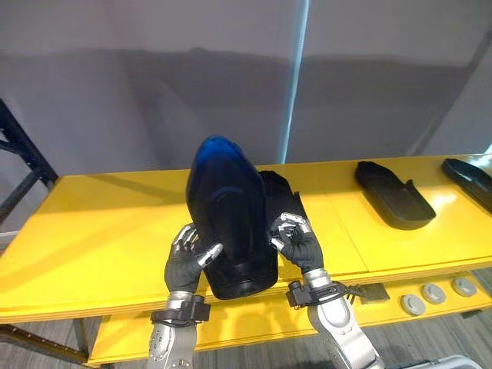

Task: Walk over and take plastic housings, then place them on the shelf

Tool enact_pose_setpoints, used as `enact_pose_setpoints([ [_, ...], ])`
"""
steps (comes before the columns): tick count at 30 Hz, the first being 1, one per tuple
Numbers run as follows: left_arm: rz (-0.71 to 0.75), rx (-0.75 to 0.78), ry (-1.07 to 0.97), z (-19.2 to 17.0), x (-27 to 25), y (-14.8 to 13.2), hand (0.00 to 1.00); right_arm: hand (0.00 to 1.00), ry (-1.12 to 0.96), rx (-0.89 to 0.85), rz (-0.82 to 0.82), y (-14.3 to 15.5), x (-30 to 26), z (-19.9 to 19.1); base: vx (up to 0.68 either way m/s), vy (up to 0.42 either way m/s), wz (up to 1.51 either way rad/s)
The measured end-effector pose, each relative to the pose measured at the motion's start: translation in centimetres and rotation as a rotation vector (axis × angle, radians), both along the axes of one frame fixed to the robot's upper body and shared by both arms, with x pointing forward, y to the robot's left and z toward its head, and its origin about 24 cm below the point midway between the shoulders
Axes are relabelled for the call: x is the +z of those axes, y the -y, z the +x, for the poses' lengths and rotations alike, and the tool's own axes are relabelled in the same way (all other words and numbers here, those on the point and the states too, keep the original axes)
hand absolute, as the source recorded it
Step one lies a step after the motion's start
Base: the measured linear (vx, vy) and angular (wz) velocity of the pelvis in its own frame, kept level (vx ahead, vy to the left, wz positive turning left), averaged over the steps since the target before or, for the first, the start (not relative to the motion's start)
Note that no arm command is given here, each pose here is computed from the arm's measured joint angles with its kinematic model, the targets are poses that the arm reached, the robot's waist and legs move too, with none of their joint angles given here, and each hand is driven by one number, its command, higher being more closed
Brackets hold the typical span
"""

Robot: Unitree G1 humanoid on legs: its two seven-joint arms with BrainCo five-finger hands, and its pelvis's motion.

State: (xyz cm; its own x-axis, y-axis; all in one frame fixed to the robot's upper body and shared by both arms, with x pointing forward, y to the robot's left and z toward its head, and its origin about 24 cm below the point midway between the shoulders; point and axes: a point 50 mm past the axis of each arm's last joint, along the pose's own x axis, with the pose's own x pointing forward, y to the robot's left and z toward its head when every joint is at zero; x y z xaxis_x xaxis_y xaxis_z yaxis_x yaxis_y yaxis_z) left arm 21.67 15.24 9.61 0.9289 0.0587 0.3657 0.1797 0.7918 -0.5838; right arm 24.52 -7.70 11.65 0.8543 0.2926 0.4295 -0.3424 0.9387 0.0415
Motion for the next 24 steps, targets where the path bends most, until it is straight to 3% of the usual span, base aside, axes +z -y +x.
enact_pose_setpoints([
  [6,-0.013,0.091,0.002,-0.2,0.2,-0.9,1.0,0.0,-0.015,-0.009,-0.007,0.7,-0.5,0.2,-0.08,0.0,0.21],
  [11,0.01,0.357,0.034,-1.0,1.0,-5.0,1.0,0.0,-0.02,-0.166,0.034,4.3,-0.6,0.6,-0.04,0.007,0.0],
  [19,0.037,0.543,0.033,-1.6,1.6,-7.5,1.0,0.0,0.019,-0.193,0.087,5.7,0.1,0.9,0.02,-0.002,0.03],
  [24,0.03,0.677,-0.036,-1.0,-0.2,-10.2,1.0,0.0,0.074,-0.283,0.101,8.2,0.9,0.9,-0.04,0.005,0.03],
])
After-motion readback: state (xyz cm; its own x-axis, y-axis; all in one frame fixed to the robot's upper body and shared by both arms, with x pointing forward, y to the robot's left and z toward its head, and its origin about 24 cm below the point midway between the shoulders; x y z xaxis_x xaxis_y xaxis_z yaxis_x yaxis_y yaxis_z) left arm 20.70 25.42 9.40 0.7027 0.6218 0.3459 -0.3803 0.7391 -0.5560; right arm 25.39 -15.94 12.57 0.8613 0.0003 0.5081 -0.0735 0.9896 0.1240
